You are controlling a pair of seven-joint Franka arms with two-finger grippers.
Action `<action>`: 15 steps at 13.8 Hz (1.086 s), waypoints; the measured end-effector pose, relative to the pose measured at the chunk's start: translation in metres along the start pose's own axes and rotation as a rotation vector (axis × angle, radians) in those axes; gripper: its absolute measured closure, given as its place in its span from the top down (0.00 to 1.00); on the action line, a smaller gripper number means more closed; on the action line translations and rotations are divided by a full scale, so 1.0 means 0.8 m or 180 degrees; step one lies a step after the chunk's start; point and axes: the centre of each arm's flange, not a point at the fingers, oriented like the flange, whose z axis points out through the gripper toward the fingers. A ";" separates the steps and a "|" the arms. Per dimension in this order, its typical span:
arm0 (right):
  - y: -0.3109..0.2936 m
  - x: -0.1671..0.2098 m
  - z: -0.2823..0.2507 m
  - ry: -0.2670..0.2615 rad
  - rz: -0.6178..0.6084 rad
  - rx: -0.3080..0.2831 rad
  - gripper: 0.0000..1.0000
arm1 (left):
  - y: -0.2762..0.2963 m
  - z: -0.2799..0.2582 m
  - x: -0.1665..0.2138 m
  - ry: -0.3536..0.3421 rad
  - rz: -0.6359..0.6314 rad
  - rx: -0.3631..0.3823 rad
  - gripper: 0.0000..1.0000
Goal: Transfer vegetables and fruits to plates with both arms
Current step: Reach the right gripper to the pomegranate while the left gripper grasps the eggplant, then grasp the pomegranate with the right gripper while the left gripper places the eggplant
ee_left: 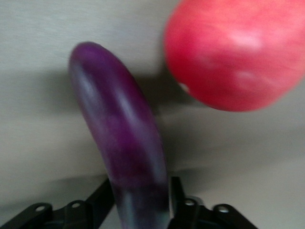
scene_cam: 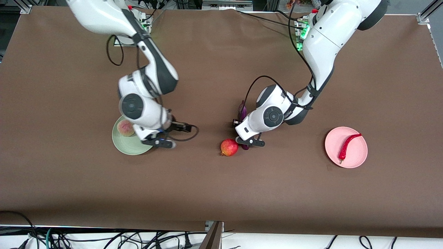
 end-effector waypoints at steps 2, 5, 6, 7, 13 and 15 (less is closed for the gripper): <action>-0.004 0.004 0.006 0.0021 0.0035 0.0007 1.00 | -0.024 -0.020 0.010 -0.0076 -0.0072 0.0075 0.39; 0.000 0.014 -0.004 0.0086 0.0135 0.0051 0.99 | -0.080 -0.119 0.025 -0.0143 -0.0096 0.0453 0.37; -0.009 0.011 -0.004 0.0147 0.0208 0.0104 0.99 | -0.099 -0.150 0.025 -0.0134 -0.0087 0.0636 0.35; -0.025 0.005 -0.002 0.0238 0.0275 0.0186 1.00 | -0.119 -0.175 0.025 -0.0117 -0.0053 0.0842 0.35; -0.155 -0.047 0.074 0.0626 0.0619 0.0735 1.00 | -0.378 -0.228 0.050 -0.0399 0.0833 0.1229 0.35; -0.176 -0.042 0.087 0.0717 0.0653 0.0822 0.99 | -0.442 -0.225 0.048 -0.0461 0.0909 0.1129 0.35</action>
